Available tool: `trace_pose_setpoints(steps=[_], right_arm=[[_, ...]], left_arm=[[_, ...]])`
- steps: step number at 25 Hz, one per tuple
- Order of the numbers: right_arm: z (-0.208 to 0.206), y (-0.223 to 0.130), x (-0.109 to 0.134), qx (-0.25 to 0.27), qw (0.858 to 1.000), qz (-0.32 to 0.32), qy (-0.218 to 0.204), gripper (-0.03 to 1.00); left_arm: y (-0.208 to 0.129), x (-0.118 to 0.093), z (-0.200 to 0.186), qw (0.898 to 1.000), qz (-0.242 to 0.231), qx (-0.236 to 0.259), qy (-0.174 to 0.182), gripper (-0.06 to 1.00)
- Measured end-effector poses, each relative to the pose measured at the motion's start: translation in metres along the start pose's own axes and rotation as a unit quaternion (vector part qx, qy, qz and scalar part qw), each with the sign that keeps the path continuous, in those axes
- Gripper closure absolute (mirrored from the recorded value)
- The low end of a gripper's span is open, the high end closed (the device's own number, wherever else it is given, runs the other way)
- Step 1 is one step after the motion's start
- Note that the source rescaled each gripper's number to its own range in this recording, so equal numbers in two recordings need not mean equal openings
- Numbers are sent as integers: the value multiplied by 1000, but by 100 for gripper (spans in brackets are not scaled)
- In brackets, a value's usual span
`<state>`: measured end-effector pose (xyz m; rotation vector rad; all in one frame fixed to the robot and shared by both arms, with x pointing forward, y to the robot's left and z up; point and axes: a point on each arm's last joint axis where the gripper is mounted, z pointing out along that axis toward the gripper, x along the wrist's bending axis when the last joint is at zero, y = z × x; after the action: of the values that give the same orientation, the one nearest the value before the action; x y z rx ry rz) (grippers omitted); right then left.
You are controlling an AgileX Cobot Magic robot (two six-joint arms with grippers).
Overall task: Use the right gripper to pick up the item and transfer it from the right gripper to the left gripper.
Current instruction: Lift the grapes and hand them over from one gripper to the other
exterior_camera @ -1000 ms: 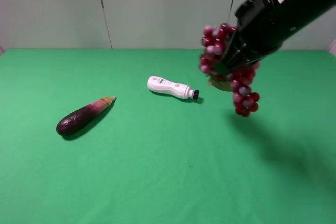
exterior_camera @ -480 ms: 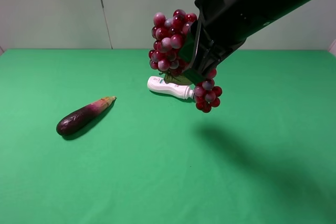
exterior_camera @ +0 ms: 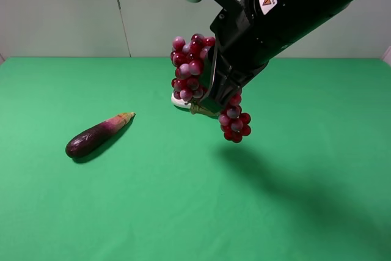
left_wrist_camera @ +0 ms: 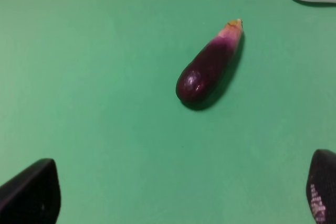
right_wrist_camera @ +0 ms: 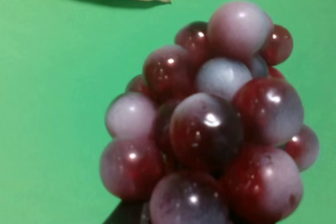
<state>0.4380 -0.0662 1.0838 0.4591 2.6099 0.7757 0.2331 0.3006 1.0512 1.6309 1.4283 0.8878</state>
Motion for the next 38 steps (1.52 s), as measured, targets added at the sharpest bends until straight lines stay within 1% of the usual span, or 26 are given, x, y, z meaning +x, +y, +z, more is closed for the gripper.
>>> trace_pose_setpoints(steps=[4,8,10,12,15,16,18,20,22,25,27,28,30,32,37,38], right_arm=[[0,0,3,0,1000,-9,17,95],[1,1,8,-3,999,-27,42,95],[1,1,9,-7,998,-39,51,95],[2,1,10,-7,997,-52,56,95],[3,1,11,-6,996,-74,59,95],[2,1,11,-5,995,-82,59,95],[2,0,11,0,993,-96,62,95],[2,-1,12,4,992,-106,65,95],[2,-2,12,8,991,-118,69,95],[2,-3,13,12,989,-131,71,95],[2,-4,13,13,988,-138,73,95],[2,-4,13,14,988,-138,74,95],[2,-4,13,16,987,-140,74,95],[2,-4,13,17,987,-140,75,95],[2,-5,13,21,985,-150,78,95],[2,-5,13,21,985,-151,79,95]], left_arm=[[0,0,0,1000,6,0,0,-1],[3,-1,2,999,33,4,-7,-1],[11,-4,8,998,56,12,-22,-1],[23,-9,19,995,79,14,-55,-1],[39,-19,42,986,121,18,-115,-1],[44,-22,51,979,146,20,-137,-1],[52,-29,67,968,175,24,-180,-1],[56,-35,85,952,207,33,-223,-1],[60,-41,99,939,219,29,-262,-1],[62,-50,116,916,252,18,-310,-1],[63,-53,127,901,279,9,-332,-1],[62,-55,134,891,296,5,-345,-1],[60,-58,145,876,315,2,-366,-1],[58,-61,157,863,329,0,-384,-1],[53,-66,179,841,338,-16,-421,-1],[52,-68,183,835,342,-23,-429,-1]])
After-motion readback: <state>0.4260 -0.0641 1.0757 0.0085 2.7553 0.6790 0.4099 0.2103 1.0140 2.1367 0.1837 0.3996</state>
